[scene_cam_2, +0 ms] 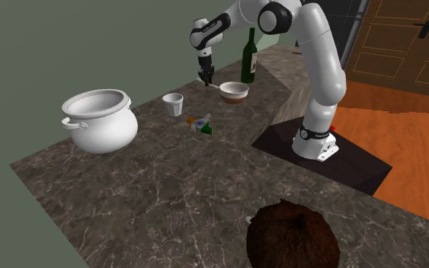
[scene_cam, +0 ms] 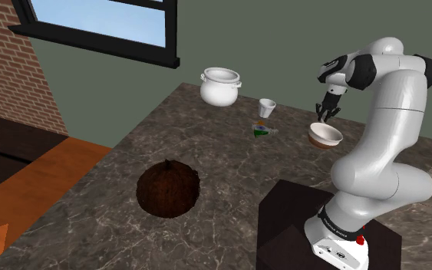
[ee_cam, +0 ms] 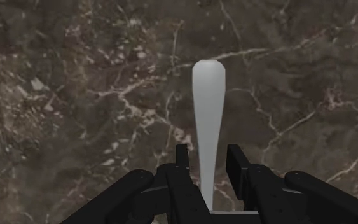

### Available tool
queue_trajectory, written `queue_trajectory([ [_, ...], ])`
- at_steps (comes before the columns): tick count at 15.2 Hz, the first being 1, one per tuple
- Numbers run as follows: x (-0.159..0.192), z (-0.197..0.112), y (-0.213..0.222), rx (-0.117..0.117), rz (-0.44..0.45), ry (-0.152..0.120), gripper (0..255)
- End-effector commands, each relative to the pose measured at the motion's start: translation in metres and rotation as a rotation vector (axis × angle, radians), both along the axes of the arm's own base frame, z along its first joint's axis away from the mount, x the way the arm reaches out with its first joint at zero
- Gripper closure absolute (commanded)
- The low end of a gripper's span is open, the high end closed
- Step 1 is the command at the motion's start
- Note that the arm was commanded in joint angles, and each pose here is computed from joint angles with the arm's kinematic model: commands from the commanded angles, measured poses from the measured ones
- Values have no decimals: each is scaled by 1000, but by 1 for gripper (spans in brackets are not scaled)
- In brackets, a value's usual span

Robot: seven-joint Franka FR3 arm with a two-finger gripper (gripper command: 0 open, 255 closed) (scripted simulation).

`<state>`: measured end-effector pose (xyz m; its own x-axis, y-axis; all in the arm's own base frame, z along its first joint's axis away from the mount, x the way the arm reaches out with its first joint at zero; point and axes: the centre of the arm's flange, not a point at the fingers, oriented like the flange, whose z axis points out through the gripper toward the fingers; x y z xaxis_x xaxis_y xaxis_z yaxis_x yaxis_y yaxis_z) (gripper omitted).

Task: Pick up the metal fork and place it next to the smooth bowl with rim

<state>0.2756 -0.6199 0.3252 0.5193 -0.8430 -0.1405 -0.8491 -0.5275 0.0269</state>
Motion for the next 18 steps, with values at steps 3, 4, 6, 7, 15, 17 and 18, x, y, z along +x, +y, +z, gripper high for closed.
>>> queue_trajectory([
  [3, -1, -2, 1, 5, 0, 3, 0],
  [4, -1, -2, 1, 5, 0, 3, 0],
  [6, -1, -2, 1, 5, 0, 3, 0],
  [7, -1, -3, 1, 5, 0, 3, 0],
  [15, 4, 47, -5, 5, 0, 3, 0],
  [17, 4, 47, -5, 5, 0, 3, 0],
  [18, 4, 47, -5, 5, 0, 3, 0],
])
